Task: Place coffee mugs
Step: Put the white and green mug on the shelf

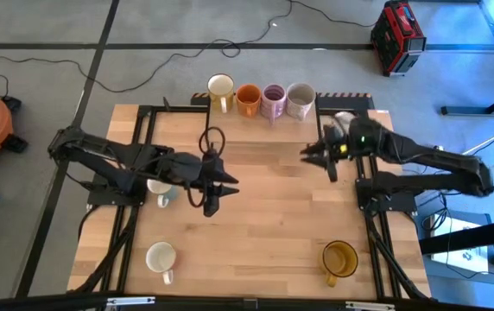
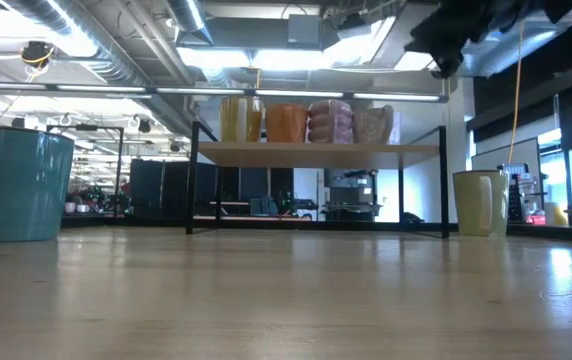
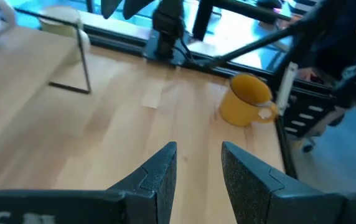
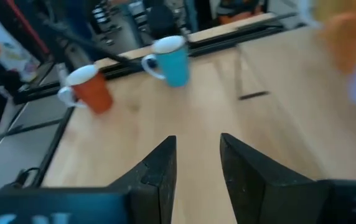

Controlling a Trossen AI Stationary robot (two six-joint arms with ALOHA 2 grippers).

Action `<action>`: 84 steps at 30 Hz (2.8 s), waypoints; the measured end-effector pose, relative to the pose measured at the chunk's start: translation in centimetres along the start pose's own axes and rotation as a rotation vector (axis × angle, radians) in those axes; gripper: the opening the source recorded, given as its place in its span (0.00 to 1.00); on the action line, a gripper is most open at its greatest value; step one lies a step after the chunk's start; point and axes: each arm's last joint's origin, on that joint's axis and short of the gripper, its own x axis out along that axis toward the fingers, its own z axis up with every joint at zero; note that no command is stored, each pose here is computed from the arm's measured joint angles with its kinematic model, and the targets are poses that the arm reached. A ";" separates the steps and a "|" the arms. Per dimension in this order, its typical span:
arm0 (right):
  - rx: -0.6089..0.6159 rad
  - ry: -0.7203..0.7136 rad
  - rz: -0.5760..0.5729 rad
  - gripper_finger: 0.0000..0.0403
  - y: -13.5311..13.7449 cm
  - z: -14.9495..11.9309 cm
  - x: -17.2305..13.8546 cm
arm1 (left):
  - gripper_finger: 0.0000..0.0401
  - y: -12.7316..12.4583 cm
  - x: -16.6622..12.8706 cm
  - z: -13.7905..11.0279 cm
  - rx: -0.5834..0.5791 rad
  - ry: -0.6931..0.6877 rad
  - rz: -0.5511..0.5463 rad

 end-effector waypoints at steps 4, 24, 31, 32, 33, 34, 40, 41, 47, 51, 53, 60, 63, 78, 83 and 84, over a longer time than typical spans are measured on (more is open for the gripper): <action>-0.016 0.004 0.039 0.28 3.4 -0.4 1.8 | 0.30 -1.4 -0.5 -1.0 -0.006 0.042 -0.007; 0.110 0.043 0.016 0.28 13.2 -3.2 11.9 | 0.30 -1.4 -8.3 -6.4 0.016 0.465 0.148; 0.105 0.052 -0.025 0.28 14.0 -3.0 14.2 | 0.30 0.6 -8.9 -9.3 -0.039 0.577 0.280; 0.104 0.053 -0.033 0.28 14.0 -3.1 14.4 | 0.30 0.9 -8.9 -9.9 -0.057 0.597 0.292; 0.110 0.051 -0.035 0.28 14.1 -3.1 14.6 | 0.30 1.2 -8.8 -10.5 -0.078 0.609 0.306; 0.122 0.054 -0.036 0.28 14.1 -3.2 14.8 | 0.30 1.5 -8.7 -11.1 -0.099 0.621 0.321; 0.175 0.075 -0.051 0.28 14.0 -3.7 15.2 | 0.34 2.6 -8.1 -13.3 -0.205 0.697 0.398; 0.187 0.072 -0.051 0.28 14.0 -3.7 15.3 | 0.36 2.8 -8.0 -13.7 -0.212 0.715 0.410; 0.197 0.080 -0.055 0.28 14.0 -4.0 15.7 | 0.44 4.1 -7.0 -15.9 -0.230 0.799 0.483; 0.195 0.087 -0.059 0.28 14.0 -4.2 15.7 | 0.44 4.9 -6.6 -16.3 -0.228 0.802 0.525; 0.193 0.093 -0.060 0.28 14.0 -4.3 15.8 | 0.44 5.1 -6.5 -16.2 -0.219 0.803 0.527; 0.194 0.092 -0.060 0.28 14.0 -4.2 15.8 | 0.44 5.7 -5.5 -17.7 -0.154 0.841 0.468; 0.198 0.090 -0.059 0.28 14.0 -4.2 15.8 | 0.44 6.0 -5.1 -18.6 -0.130 0.849 0.450; 0.191 0.093 -0.054 0.28 14.0 -4.2 15.8 | 0.10 7.0 -4.2 -18.2 -0.027 0.889 0.327; 0.218 0.096 -0.053 0.28 14.0 -4.3 15.8 | 0.05 7.1 -4.0 -18.1 -0.026 0.871 0.313; 0.218 0.097 -0.054 0.28 14.0 -4.3 15.8 | 0.05 7.0 -3.9 -18.0 -0.028 0.859 0.304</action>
